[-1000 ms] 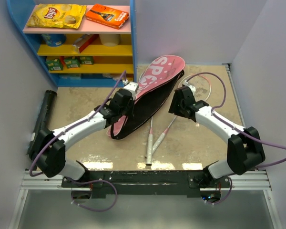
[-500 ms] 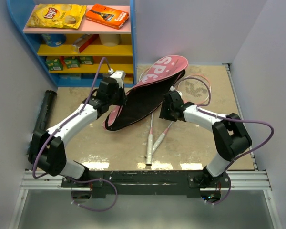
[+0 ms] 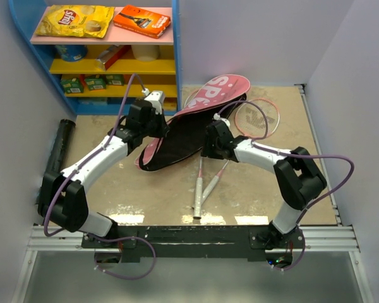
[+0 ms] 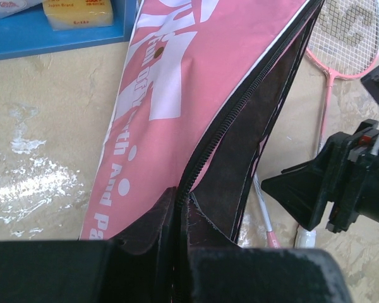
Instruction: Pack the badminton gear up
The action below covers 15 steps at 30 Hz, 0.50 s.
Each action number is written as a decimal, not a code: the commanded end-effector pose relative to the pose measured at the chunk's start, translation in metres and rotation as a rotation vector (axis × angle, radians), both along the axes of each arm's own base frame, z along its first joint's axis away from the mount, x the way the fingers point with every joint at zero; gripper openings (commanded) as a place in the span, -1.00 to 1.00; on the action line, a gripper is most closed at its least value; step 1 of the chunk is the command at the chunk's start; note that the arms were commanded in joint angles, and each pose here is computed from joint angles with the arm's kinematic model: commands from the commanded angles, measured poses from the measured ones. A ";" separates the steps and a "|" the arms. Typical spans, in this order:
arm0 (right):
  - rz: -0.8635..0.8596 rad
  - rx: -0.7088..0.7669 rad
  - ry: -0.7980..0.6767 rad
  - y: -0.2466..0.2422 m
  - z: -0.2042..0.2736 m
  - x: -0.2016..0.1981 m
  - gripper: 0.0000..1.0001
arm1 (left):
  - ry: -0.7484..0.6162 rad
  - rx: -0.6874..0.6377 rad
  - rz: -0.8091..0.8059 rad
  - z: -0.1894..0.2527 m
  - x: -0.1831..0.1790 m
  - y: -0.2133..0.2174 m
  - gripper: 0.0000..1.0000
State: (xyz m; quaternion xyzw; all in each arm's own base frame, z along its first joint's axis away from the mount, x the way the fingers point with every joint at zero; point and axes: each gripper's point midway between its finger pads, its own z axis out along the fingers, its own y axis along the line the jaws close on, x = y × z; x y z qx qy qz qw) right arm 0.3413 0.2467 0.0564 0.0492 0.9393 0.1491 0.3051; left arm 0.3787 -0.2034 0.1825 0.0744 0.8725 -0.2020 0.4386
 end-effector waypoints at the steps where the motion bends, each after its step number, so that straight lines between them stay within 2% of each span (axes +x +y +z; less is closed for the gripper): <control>1: -0.021 0.017 -0.047 0.014 0.004 0.013 -0.01 | -0.103 -0.078 -0.008 0.034 0.015 -0.007 -1.00; 10: -0.029 0.002 -0.056 0.029 -0.012 0.021 -0.02 | -0.085 -0.079 -0.014 0.023 0.010 -0.007 -1.00; 15: -0.051 -0.076 -0.059 0.021 -0.019 0.030 -0.13 | -0.079 -0.073 -0.012 0.019 0.008 -0.005 -1.00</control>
